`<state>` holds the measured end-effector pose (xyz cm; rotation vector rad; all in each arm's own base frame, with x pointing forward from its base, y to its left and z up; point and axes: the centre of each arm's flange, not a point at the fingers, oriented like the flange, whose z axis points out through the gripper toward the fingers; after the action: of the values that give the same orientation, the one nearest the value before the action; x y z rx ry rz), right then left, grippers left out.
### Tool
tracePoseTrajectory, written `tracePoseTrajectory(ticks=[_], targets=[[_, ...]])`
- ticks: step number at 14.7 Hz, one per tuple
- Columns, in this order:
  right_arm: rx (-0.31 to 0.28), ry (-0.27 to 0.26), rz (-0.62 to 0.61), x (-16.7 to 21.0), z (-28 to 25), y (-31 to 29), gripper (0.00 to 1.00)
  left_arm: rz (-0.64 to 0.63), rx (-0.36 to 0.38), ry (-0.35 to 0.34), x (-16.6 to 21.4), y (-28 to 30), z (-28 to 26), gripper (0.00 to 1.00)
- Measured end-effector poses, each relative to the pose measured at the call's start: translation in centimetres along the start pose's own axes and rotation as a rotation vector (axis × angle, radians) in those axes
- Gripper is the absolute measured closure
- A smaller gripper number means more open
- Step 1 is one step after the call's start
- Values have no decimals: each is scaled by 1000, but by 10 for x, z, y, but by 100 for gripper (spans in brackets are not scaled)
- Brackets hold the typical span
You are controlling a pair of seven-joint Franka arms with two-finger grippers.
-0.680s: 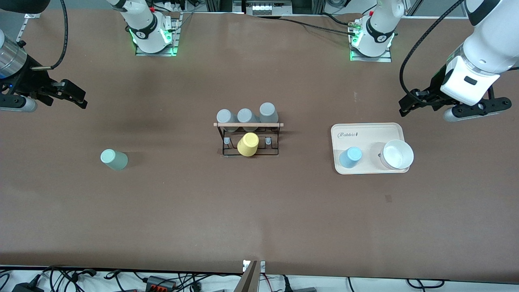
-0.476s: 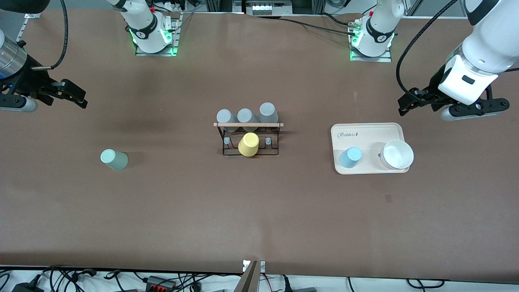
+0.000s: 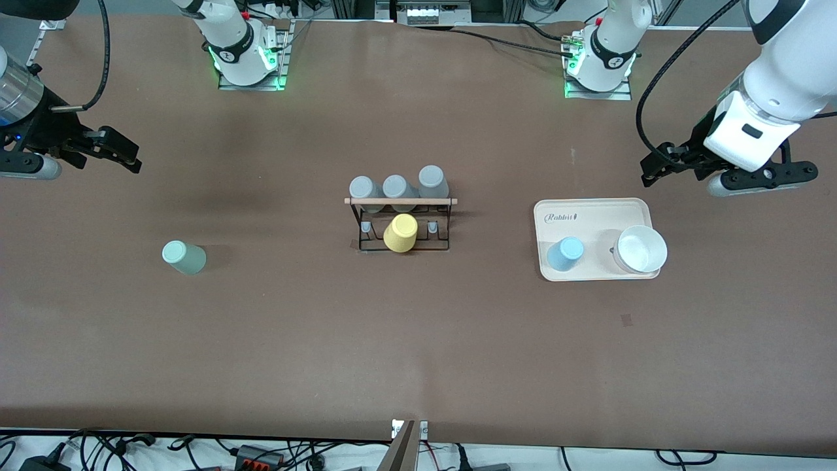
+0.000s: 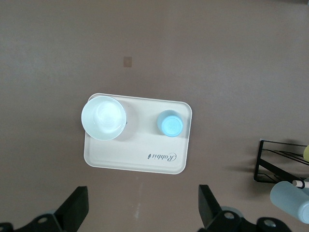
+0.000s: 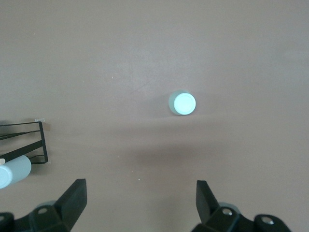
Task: Hang scattered cups on rack with three cups
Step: 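Move the left gripper toward the small blue cup on the tray, then grasp the blue cup with the left gripper while the right gripper reaches the teal cup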
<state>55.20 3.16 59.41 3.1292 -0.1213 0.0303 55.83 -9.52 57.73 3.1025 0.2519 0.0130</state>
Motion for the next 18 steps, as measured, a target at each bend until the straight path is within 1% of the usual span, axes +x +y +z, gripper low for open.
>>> tracePoseTrajectory(ticks=[6,9,11,13,15,18], targets=[[0,-1,0,0,0,0,0,0,2,-32,6,0,16,0],[0,-1,0,0,0,0,0,-1,4,-72,15,-2,38,0],[0,-1,0,0,0,0,0,1,-1,-111,29,0,74,0],[0,-4,0,0,1,0,0,0,-11,-160,45,2,125,0],[-2,-19,4,2,6,2,0,1,-22,-197,58,5,179,0],[-5,-60,25,12,30,13,0,50,-3,-205,57,26,245,0]])
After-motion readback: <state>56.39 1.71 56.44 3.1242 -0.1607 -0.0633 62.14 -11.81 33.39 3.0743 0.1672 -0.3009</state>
